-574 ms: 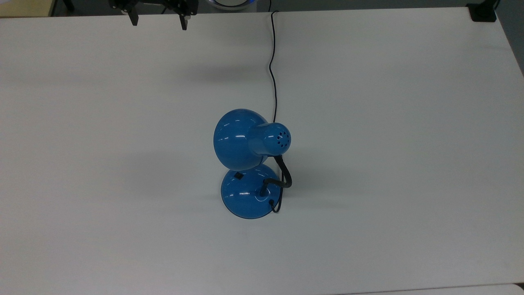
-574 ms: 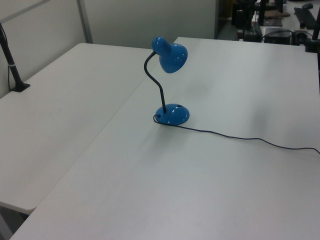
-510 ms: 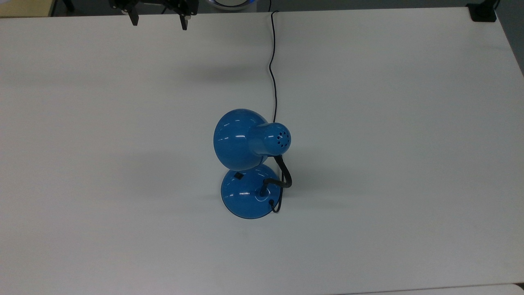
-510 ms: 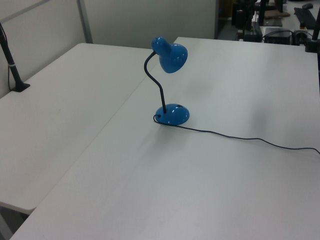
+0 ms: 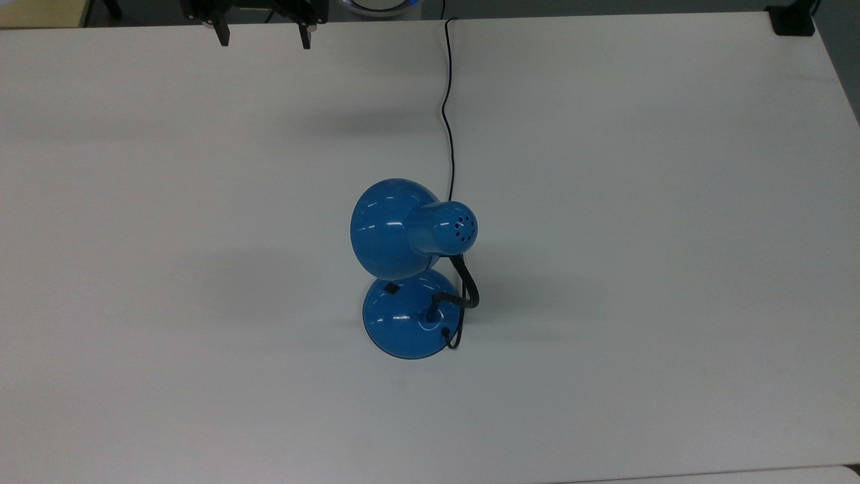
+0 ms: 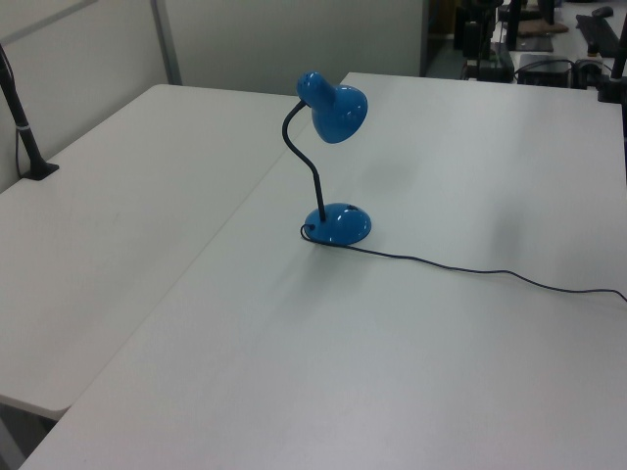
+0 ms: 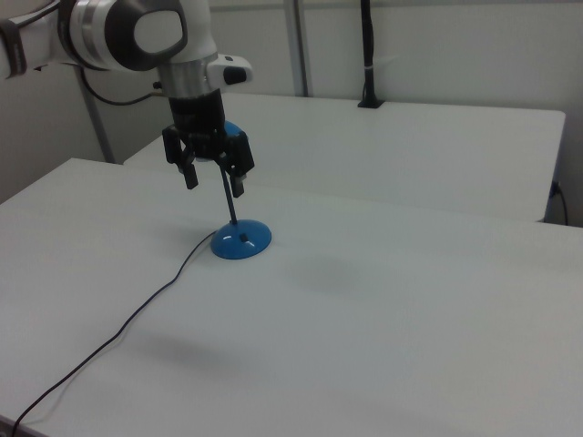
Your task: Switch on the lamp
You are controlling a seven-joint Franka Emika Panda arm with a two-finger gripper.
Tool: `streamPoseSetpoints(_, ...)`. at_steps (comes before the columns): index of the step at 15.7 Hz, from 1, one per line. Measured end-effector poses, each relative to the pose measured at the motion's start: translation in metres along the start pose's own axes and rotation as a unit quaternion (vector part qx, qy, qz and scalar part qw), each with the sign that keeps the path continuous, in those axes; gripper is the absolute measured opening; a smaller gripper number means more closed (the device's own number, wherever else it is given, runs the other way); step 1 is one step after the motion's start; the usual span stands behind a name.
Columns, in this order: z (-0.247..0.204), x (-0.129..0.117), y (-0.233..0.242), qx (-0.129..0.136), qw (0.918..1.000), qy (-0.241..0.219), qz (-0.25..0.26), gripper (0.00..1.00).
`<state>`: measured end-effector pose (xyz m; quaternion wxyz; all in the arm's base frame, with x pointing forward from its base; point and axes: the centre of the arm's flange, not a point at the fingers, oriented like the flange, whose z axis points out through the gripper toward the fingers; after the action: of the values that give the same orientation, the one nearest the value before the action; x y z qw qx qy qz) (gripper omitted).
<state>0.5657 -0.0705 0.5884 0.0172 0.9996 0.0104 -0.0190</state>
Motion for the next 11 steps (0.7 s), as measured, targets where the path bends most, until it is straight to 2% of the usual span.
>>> streamPoseSetpoints(3, 0.001, 0.001, -0.002, 0.000, 0.9994, -0.001, -0.035, 0.96)
streamPoseSetpoints(5, 0.002, 0.001, -0.003, 0.004, 0.9974, -0.001, -0.072, 0.74)
streamPoseSetpoints(7, 0.006, 0.004, -0.009, 0.021, 0.9922, 0.003, -0.123, 0.51)
streamPoseSetpoints(11, 0.023, 0.018, -0.023, 0.033, 0.9729, 0.024, -0.228, 0.10)
